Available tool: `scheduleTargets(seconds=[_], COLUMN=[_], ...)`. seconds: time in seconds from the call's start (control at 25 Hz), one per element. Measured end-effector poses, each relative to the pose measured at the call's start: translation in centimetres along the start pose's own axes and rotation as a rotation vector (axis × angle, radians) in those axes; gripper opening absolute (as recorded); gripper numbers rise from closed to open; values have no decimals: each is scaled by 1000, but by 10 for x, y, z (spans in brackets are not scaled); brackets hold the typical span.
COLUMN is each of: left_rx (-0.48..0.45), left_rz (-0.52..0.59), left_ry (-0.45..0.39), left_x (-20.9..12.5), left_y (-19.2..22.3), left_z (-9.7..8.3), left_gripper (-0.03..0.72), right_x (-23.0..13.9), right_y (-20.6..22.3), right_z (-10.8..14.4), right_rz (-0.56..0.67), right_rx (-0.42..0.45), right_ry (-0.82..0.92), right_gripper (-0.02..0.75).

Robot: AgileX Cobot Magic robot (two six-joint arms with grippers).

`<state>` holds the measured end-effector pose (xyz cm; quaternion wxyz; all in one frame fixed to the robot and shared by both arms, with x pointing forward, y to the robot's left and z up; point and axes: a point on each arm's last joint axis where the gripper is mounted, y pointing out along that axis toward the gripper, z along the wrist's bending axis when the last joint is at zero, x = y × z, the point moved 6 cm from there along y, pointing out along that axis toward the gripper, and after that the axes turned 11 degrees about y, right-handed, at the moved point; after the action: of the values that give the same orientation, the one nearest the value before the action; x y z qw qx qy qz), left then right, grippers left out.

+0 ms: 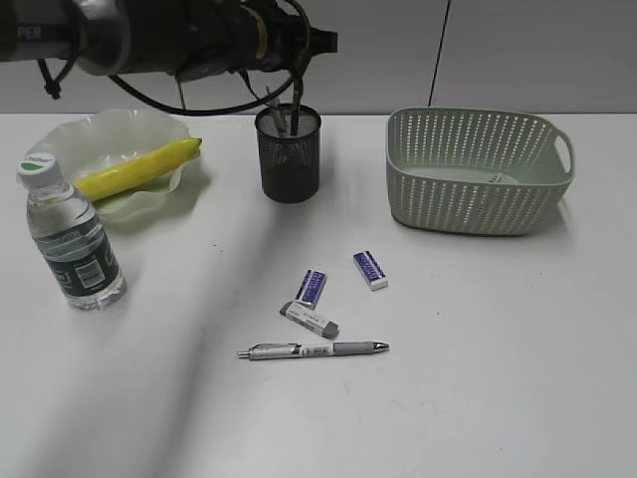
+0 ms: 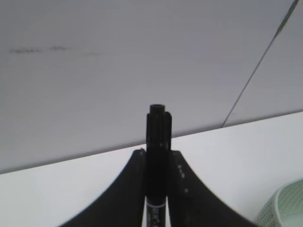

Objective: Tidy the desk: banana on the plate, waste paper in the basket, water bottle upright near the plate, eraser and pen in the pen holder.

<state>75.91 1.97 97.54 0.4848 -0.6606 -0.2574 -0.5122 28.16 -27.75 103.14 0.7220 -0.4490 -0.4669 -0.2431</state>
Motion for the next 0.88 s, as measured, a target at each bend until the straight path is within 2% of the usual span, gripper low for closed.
scheduleTargets(seconds=[0.2, 0.64, 0.76, 0.88], left_rx=[-40, -13, 3, -4], left_rz=[5, 44, 54, 50], left_ry=[7, 85, 86, 86], left_x=[-13, -28, -30, -29], left_y=[9, 15, 14, 14], left_z=[-6, -2, 0, -1], left_gripper=[88, 88, 131, 218], right_x=[0, 0, 0, 0], right_y=[0, 0, 0, 0], right_z=[0, 0, 0, 0], right_rz=[0, 0, 0, 0], right_rx=[0, 0, 0, 0], right_ry=[0, 0, 0, 0], right_gripper=[276, 276, 276, 276])
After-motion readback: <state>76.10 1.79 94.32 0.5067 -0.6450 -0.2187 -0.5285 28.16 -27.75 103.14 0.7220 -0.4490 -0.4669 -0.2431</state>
